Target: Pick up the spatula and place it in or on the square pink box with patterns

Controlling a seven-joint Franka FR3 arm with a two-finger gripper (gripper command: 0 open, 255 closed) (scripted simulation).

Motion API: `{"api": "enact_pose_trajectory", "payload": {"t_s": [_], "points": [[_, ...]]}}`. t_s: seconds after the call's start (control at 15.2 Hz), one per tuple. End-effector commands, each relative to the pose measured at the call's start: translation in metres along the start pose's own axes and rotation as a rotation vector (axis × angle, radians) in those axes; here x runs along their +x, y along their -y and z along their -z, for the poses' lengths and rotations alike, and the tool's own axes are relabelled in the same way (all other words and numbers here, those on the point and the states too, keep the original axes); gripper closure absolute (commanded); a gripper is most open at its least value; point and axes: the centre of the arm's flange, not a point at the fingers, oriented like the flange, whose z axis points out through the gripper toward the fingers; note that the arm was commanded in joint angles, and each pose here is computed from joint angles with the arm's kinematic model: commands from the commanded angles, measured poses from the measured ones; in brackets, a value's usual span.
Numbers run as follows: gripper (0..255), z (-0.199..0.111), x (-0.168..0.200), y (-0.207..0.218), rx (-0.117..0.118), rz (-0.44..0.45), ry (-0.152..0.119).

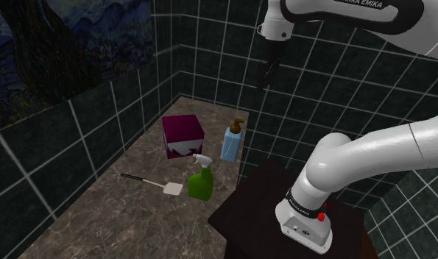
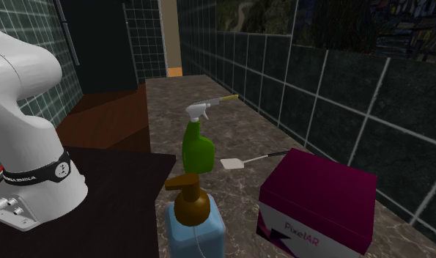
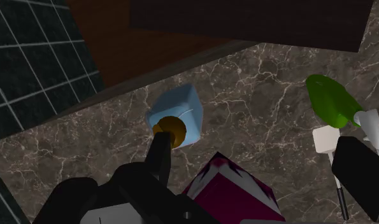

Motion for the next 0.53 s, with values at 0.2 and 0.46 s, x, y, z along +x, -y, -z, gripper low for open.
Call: {"api": "enact_pose_trajectory", "payload": {"t_s": [0.2, 0.46], "points": [[0, -0.028, 0.021, 0.017, 0.003, 0.024, -0.008], [0, -0.064, 0.049, 0.04, 0.007, 0.056, -0.02]]}}
